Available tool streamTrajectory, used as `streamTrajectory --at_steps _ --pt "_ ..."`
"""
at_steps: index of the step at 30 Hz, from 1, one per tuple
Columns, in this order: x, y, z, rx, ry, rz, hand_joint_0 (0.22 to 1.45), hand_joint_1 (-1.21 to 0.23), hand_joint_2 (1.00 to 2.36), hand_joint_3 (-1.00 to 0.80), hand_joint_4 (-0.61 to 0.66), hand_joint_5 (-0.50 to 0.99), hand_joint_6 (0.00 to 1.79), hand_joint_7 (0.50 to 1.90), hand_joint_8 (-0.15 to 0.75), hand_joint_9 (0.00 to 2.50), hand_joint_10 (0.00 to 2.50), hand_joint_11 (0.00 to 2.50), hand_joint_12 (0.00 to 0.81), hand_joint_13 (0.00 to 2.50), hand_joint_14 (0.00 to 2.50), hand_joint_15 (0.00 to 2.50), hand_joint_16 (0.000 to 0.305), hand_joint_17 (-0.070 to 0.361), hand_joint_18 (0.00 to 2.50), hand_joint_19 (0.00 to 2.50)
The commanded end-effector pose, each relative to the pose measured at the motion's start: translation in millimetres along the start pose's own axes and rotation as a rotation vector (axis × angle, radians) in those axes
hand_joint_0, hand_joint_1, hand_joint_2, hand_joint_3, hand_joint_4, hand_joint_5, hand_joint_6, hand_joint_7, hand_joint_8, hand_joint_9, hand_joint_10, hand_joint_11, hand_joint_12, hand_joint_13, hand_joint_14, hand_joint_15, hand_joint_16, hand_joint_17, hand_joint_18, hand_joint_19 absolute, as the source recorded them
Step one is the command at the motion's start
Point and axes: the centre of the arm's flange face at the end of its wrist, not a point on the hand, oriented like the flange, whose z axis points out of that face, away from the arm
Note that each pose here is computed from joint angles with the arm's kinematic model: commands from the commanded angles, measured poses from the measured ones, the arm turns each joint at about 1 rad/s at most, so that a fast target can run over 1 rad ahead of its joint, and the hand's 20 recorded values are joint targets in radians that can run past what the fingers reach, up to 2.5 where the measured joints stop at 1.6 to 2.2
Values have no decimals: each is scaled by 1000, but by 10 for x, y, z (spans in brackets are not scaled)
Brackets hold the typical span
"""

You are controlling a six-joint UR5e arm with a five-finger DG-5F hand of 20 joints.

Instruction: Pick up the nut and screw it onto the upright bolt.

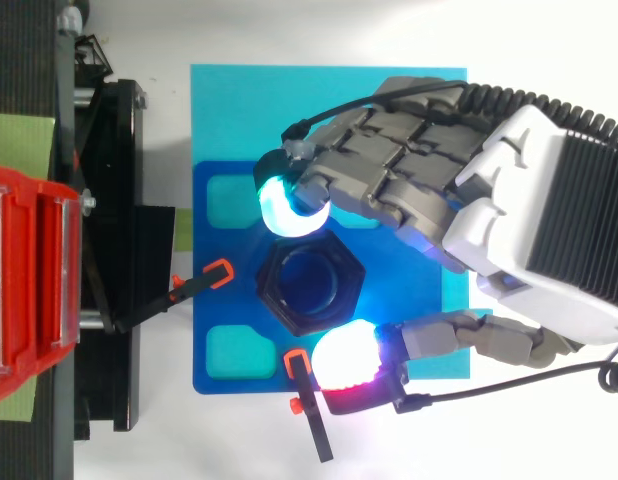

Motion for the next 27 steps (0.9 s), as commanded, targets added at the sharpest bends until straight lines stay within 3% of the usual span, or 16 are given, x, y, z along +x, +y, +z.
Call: streamTrajectory --at_steps 1,2,27 --pt "22 -6 0 0 5 -2 564 -635 1000 -500 289 -134 503 1121 343 713 6 195 387 731 6 183 46 104 585 222" --pt "60 -24 8 3 10 -6 564 -635 1000 -500 289 -134 503 1121 344 713 6 198 387 732 6 180 46 104 585 233" --pt "45 -29 28 1 -3 3 564 -634 1000 -500 289 -133 503 1118 349 715 6 190 384 734 8 177 46 104 586 229"
